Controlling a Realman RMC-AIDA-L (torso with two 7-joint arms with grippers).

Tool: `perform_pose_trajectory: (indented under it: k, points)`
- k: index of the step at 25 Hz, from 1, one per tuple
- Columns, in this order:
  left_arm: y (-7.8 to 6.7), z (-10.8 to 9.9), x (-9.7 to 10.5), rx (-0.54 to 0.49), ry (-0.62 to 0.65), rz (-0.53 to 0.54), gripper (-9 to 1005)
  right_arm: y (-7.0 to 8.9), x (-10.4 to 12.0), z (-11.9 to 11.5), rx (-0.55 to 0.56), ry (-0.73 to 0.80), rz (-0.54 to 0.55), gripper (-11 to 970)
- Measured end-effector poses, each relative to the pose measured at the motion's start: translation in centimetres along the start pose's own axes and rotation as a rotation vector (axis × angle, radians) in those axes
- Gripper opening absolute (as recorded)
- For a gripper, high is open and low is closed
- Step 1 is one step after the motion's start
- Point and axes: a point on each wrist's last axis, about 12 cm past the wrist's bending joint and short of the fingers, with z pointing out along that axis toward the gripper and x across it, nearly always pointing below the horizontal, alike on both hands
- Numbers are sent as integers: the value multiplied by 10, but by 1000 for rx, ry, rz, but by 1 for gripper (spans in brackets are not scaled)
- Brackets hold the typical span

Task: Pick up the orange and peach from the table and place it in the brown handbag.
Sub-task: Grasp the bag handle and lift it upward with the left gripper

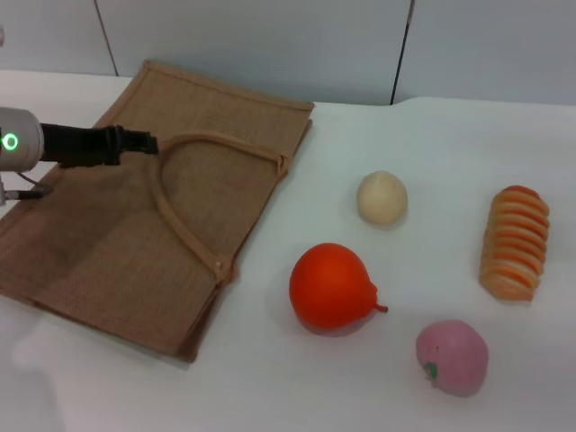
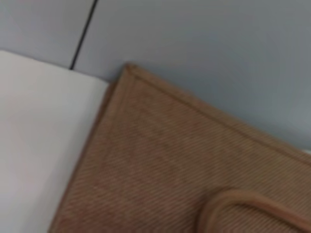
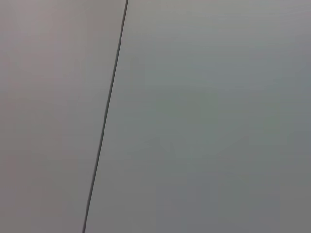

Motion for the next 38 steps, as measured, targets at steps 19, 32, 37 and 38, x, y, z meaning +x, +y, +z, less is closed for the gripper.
perform_pose_trajectory:
  k: [19, 32, 37, 38]
  points:
    - [-16, 29, -2, -68, 21, 158, 680, 0, -1, 2, 4, -3, 1, 548]
    - [-21, 43, 2, -102, 25, 232, 654, 0, -1, 2, 7, -5, 2, 547]
    - [-21, 45, 3, -110, 21, 254, 651, 0, -1, 3, 8, -5, 2, 546]
    - [-21, 45, 3, -112, 21, 259, 650, 0, -1, 3, 7, -6, 2, 546]
